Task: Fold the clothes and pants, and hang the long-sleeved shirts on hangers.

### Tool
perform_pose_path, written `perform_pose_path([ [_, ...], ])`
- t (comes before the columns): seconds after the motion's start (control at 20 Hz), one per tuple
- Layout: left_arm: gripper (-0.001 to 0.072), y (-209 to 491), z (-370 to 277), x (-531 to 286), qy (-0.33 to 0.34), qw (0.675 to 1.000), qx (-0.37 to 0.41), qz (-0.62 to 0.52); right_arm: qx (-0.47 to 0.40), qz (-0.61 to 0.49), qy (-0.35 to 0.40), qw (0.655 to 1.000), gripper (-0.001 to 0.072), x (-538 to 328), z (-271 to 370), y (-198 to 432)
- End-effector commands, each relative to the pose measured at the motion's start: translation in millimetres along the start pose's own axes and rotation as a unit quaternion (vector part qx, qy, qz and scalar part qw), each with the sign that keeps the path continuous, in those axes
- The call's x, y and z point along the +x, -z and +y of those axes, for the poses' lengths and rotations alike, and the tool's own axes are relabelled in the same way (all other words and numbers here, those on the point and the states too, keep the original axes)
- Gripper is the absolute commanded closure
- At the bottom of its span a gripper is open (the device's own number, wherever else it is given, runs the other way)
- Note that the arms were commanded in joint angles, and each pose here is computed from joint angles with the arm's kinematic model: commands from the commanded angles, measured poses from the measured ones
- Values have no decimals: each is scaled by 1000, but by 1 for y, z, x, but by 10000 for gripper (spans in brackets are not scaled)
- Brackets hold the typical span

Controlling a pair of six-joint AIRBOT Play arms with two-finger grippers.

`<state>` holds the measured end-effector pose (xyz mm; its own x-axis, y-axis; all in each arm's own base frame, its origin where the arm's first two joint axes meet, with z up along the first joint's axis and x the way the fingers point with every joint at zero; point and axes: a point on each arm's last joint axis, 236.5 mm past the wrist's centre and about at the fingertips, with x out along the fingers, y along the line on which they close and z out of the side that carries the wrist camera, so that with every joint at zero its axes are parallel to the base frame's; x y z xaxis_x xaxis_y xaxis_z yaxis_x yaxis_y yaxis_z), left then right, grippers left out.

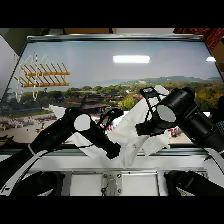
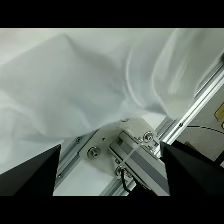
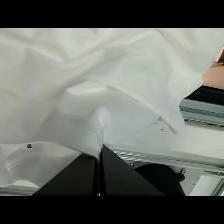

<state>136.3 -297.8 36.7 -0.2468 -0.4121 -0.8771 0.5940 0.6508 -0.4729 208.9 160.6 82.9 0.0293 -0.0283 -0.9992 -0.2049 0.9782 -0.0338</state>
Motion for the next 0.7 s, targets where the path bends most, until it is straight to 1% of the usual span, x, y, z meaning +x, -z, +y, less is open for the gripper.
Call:
perform_pose_path([
  [0.0,17,-8,13,-26,-2,999,-23,-42,-2,2,1,1000,690,0,0,1],
  [0.15,17,-31,52,-68,-14,988,-81,-130,-2,2,1,1000,689,0,0,1],
  [0.3,18,-43,117,-111,-42,964,-160,-206,-2,2,1,1000,689,0,0,1],
  [0.35,17,-45,148,-127,-69,953,-183,-233,-2,2,1,1000,689,0,0,1],
  [0.5,17,-34,253,-178,-191,905,-243,-292,-2,2,1,1000,690,0,0,1],
  [0.65,17,-11,340,-231,-288,863,-294,-295,-2,2,1,1000,689,0,1,1],
])
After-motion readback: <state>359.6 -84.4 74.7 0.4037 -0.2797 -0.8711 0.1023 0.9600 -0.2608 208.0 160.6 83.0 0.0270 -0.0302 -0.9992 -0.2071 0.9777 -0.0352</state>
